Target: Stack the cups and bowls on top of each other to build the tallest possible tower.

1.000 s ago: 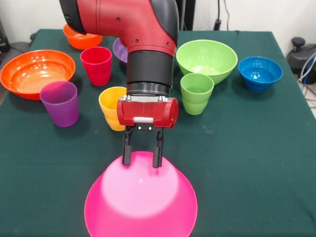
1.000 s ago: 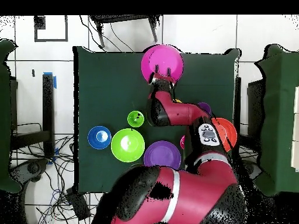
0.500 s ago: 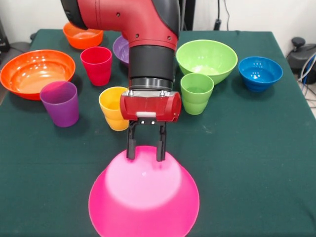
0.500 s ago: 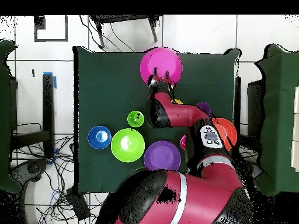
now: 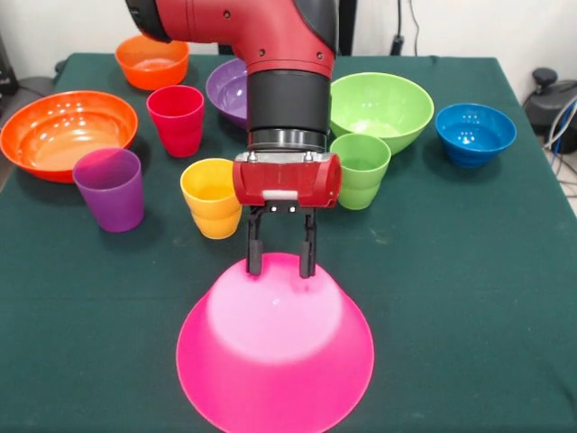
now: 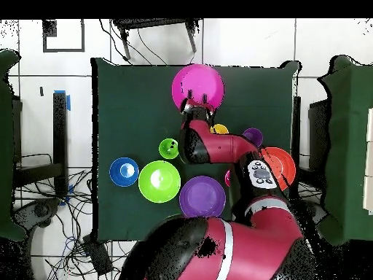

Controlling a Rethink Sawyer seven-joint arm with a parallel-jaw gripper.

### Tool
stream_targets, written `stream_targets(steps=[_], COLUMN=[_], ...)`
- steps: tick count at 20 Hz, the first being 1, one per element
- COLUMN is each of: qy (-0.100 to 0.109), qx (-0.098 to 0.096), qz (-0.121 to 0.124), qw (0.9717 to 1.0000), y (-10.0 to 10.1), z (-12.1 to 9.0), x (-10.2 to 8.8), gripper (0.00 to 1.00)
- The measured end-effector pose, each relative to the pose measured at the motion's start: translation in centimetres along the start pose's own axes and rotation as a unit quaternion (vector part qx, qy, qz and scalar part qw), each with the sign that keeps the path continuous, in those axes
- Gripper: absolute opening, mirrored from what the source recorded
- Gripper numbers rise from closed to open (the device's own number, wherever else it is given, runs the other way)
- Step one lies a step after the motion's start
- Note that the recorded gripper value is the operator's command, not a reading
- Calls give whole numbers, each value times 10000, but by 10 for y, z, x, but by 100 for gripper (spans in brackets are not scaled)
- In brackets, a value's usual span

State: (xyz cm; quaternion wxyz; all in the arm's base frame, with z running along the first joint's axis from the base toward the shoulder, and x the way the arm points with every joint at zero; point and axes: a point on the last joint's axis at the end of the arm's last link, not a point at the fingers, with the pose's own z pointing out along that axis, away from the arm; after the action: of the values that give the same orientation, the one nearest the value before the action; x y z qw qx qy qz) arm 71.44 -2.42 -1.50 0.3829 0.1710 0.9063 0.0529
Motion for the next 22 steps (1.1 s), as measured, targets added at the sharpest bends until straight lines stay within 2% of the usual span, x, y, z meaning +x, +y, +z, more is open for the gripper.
stream_targets(steps=[8, 13, 16, 17, 22], qy=[138, 210, 265, 308, 399], qx=[10, 20, 62, 115, 249], qz=[-113, -231, -289, -310, -329], qw=[9998, 9995, 9992, 9990, 9984], y=[10, 23, 30, 31, 31], z=[-13, -27, -39, -46, -62], x=[7, -1, -15, -25, -52], gripper=[100, 100, 100, 100, 100])
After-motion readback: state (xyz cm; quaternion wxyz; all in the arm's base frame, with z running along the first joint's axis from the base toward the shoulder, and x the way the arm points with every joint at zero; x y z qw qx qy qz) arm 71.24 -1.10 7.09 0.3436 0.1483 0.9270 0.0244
